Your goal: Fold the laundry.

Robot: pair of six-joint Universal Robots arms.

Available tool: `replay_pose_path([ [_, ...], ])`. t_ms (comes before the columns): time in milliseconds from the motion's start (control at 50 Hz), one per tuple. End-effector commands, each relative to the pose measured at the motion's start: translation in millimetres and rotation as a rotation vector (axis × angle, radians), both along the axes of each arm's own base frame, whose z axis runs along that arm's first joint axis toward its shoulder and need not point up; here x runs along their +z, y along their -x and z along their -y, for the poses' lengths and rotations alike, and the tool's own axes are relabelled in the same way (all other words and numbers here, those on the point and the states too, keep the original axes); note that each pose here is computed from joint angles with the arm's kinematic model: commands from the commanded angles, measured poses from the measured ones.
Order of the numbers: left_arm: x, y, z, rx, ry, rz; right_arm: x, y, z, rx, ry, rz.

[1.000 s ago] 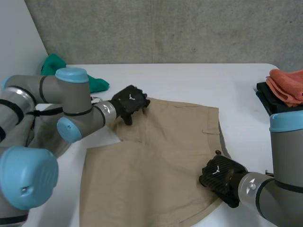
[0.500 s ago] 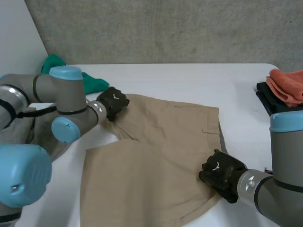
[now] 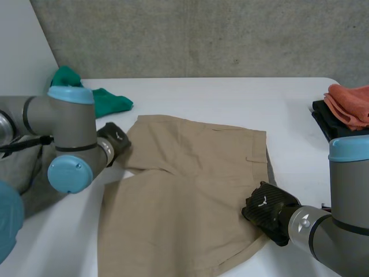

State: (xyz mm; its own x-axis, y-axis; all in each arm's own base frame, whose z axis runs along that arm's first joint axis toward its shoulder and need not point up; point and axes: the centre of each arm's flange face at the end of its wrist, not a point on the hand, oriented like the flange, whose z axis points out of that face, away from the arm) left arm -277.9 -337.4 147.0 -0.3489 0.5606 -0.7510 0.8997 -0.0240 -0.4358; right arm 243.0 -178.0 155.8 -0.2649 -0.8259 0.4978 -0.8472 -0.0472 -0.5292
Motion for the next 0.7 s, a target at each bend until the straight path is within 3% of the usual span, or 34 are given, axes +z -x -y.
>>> replay_pose_path([
  [20, 44.8, 12.2, -12.3, 0.005, 0.098, -0.152, -0.7, 0.7, -0.7, -0.002, -0.003, -0.001],
  [240, 67.6, 22.6, -2.2, -0.03, 0.268, -0.303, -0.6, -0.2, 0.1, 0.0, 0.007, 0.004],
  [340, 37.5, 29.4, 7.8, -0.091, 0.196, -0.304, -1.5, 0.4, -0.4, -0.001, 0.004, 0.003],
  [700, -15.0, 15.2, 16.8, -0.055, -0.024, -0.236, -1.7, 2.1, 1.7, -0.01, 0.004, 0.003],
])
